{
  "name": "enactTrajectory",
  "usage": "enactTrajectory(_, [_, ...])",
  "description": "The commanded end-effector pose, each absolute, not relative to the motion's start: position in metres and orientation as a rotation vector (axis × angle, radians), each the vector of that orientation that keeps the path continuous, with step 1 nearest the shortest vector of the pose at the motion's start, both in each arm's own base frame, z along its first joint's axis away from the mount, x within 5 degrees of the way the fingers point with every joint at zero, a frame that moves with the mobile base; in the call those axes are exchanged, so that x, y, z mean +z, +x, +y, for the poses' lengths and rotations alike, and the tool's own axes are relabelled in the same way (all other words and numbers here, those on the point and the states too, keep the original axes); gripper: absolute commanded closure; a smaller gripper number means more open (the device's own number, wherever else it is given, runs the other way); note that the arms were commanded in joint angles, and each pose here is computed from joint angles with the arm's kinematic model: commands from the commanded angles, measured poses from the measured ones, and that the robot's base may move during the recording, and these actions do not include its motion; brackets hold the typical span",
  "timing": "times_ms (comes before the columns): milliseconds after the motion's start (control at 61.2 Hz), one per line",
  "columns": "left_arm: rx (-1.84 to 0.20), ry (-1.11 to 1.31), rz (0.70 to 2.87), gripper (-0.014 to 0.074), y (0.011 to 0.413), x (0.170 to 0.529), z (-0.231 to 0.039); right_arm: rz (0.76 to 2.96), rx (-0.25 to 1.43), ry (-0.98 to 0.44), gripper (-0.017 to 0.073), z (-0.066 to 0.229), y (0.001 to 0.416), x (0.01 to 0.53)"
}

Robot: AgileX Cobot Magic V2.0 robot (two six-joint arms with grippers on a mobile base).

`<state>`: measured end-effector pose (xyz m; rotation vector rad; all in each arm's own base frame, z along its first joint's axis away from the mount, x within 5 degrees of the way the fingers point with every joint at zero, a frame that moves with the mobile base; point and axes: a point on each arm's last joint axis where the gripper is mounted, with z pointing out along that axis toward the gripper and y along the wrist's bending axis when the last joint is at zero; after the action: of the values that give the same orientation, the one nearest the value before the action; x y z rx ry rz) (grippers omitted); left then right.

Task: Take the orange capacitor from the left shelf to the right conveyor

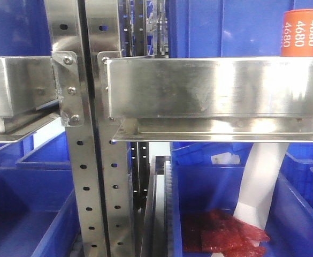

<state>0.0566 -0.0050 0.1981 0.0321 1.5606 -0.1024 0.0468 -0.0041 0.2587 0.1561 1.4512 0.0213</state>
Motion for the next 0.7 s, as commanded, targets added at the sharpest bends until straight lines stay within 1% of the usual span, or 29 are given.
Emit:
enactTrajectory(0, [-0.105, 0.021, 1.458, 0.0720, 0.055, 0.208, -0.004, 1.384, 0.039, 0.148, 0.0507, -0.004, 0.049, 0.299])
enactTrajectory(82, [-0.105, 0.021, 1.458, 0.0720, 0.055, 0.208, -0.004, 1.402, 0.055, 0.137, 0.0459, -0.004, 0.059, 0.317])
enactTrajectory(164, [-0.105, 0.021, 1.458, 0.0720, 0.055, 0.208, -0.004, 1.444, 0.082, 0.116, 0.0349, -0.002, 0.074, 0.330])
enactTrajectory(311, [-0.105, 0.021, 1.458, 0.0720, 0.055, 0.208, -0.004, 1.562, 0.139, 0.067, 0.0046, 0.005, 0.114, 0.337])
enactTrajectory(392, [-0.105, 0.021, 1.458, 0.0720, 0.055, 0.208, -0.004, 1.606, 0.162, 0.044, -0.0067, 0.010, 0.134, 0.336])
enactTrajectory(687, [-0.105, 0.021, 1.458, 0.0720, 0.055, 0.208, -0.004, 1.629, 0.201, -0.004, -0.0057, 0.029, 0.206, 0.331])
